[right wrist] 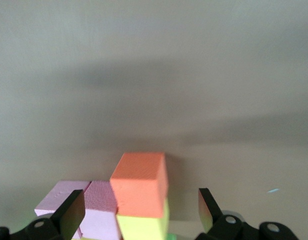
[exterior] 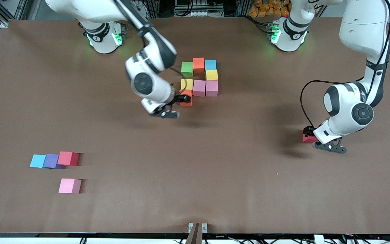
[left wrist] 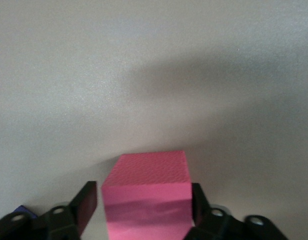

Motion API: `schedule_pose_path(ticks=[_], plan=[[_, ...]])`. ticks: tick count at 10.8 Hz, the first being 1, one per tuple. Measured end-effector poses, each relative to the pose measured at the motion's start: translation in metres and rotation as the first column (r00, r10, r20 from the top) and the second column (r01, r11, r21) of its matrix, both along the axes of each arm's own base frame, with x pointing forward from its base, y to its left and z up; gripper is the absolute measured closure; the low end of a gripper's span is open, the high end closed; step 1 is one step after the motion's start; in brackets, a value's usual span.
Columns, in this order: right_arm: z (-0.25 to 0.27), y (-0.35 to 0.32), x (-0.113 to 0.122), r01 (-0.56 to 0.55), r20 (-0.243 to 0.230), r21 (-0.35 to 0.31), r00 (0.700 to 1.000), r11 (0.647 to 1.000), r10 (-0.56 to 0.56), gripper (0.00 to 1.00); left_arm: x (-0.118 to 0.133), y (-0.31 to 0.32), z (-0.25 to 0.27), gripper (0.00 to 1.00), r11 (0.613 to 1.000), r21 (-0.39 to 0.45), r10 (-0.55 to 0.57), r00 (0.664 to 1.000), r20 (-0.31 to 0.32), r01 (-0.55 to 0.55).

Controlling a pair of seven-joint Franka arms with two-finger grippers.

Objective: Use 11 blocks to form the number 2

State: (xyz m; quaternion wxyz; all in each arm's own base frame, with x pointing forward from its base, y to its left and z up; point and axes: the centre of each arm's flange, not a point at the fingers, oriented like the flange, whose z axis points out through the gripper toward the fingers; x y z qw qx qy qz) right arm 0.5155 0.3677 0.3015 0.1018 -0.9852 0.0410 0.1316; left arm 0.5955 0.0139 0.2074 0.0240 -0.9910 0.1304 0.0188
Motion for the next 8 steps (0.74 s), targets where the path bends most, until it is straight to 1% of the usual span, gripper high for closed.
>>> schedule_pose_path(ticks=[1,2,4,5,6,8], plan=[[0.017,-0.033,0.031,-0.043,0.037,-0.007,0.998,0.999,0.044,0.0,0.002,-0.004,0.003,0.39,1.0,-0.004,-0.005,1.0,0.008,0.005],[0.029,-0.062,0.054,-0.076,0.075,-0.02,0.994,0.997,0.078,0.0,0.004,-0.012,0.006,0.4,1.0,-0.012,-0.007,1.0,0.019,0.008],[0.043,-0.105,0.083,-0.164,0.151,-0.088,0.973,0.982,0.176,0.0,0.012,-0.042,0.019,0.41,0.999,-0.039,0.018,0.999,0.05,-0.016],[0.048,-0.119,0.093,-0.218,0.176,-0.113,0.956,0.969,0.235,0.0,0.016,-0.062,0.026,0.41,0.998,-0.053,0.032,0.997,0.067,-0.028],[0.051,-0.134,0.102,-0.28,0.196,-0.122,0.934,0.952,0.3,0.0,0.019,-0.084,0.032,0.41,0.997,-0.065,0.033,0.996,0.079,-0.028],[0.05,-0.178,0.127,-0.41,0.225,-0.121,0.876,0.904,0.427,0.0,0.019,-0.129,0.04,0.41,0.997,-0.079,0.028,0.996,0.088,-0.021]])
